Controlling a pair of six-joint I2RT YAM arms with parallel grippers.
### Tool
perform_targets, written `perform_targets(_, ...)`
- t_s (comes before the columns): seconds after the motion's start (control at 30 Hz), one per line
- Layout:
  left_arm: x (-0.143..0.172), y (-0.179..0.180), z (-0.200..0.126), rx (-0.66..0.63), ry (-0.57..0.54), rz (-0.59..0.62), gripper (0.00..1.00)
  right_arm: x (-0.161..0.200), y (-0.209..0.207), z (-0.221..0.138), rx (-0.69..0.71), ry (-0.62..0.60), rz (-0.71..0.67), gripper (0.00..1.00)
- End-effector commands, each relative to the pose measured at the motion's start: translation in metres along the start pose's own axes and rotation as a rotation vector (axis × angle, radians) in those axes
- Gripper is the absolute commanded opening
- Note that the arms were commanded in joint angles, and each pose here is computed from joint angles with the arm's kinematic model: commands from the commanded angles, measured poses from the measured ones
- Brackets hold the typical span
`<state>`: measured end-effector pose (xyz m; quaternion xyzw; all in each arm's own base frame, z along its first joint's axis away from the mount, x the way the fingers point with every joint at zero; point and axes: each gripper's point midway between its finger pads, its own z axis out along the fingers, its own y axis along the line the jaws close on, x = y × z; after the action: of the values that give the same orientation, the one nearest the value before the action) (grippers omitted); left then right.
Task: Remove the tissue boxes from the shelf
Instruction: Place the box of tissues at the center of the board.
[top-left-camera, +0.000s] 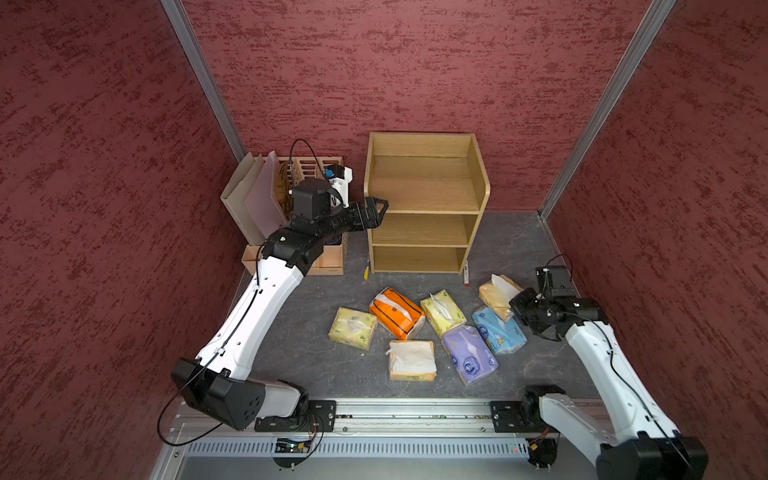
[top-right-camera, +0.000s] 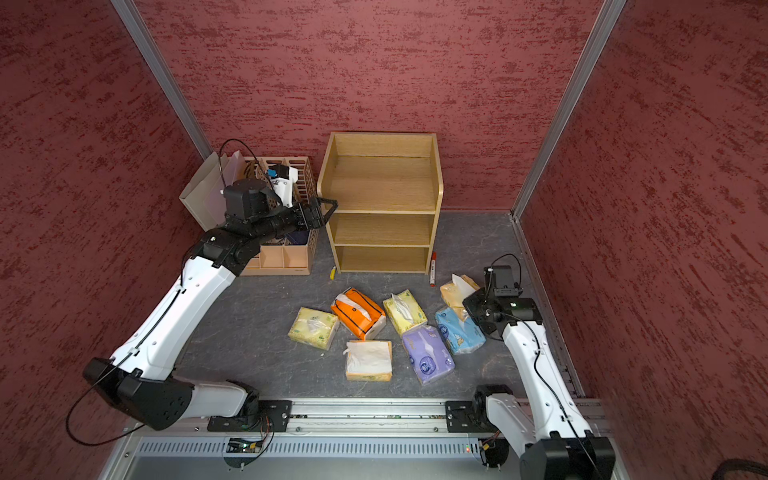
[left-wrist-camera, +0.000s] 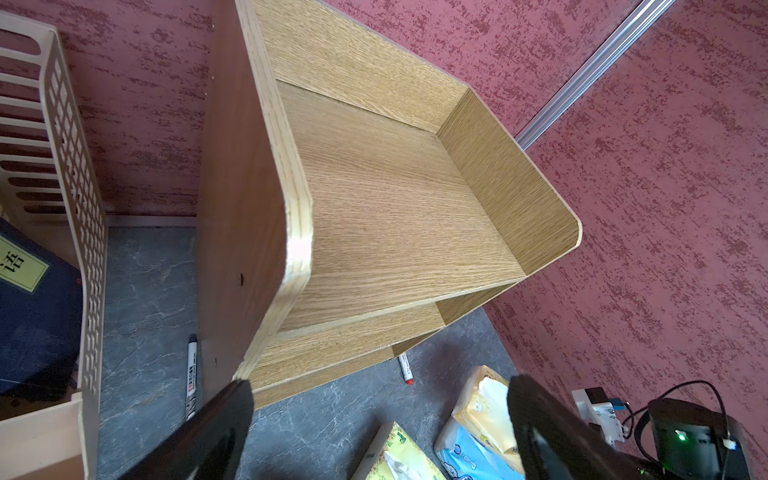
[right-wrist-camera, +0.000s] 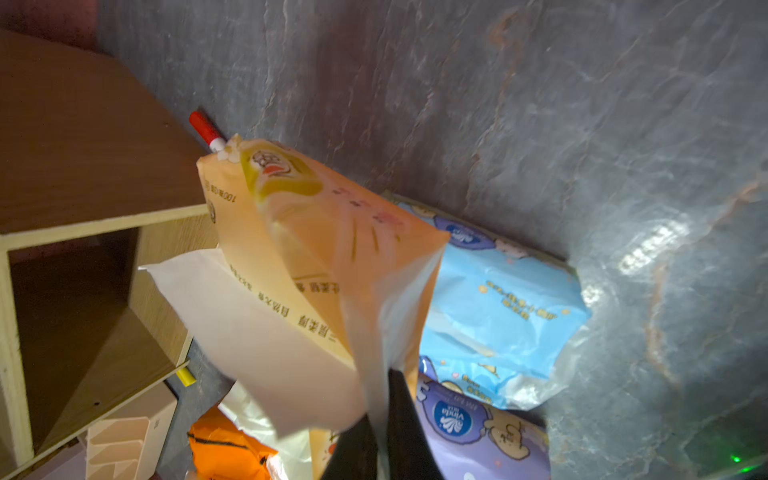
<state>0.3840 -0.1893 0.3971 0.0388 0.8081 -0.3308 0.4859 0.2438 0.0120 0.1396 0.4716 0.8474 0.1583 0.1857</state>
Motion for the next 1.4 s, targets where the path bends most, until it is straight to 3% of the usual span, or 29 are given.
perform_targets(0.0, -0.007, -0.002, -0.011, -0.001, -0.029, 0.017, 1.0, -0.021, 0.02, 0.004, -0.063, -0.009, -0.039, 0.0)
perform_targets(0.3, -0.009, 0.01, -0.03, -0.052, -0.031, 0.031, 1.0, -0.08, 0.041, 0.037, -0.03, -0.048, -0.097, 0.0)
perform_targets(0.5, -0.008, 0.019, -0.035, -0.081, -0.024, 0.032, 1.0, -0.108, 0.015, 0.049, 0.035, -0.056, -0.086, 0.0)
perform_targets(0.97, -0.009, 0.025, -0.029, -0.087, -0.043, 0.019, 1.0, -0.052, -0.064, 0.058, 0.209, 0.025, -0.074, 0.0)
perform_targets(1.0, -0.008, 0.026, -0.027, -0.086, -0.04, 0.016, 1.0, -0.049, -0.067, 0.057, 0.211, 0.024, -0.065, 0.05)
perform_targets(1.03, -0.007, 0.027, -0.026, -0.084, -0.038, 0.014, 1.0, -0.047, -0.069, 0.056, 0.21, 0.023, -0.056, 0.17)
perform_targets(1.1, -0.006, 0.028, -0.023, -0.083, -0.035, 0.009, 1.0, -0.044, -0.07, 0.054, 0.203, 0.018, -0.039, 0.47)
perform_targets(1.37, -0.014, 0.053, -0.029, -0.182, -0.099, 0.009, 1.0, -0.061, -0.042, 0.014, 0.076, -0.132, -0.077, 0.77)
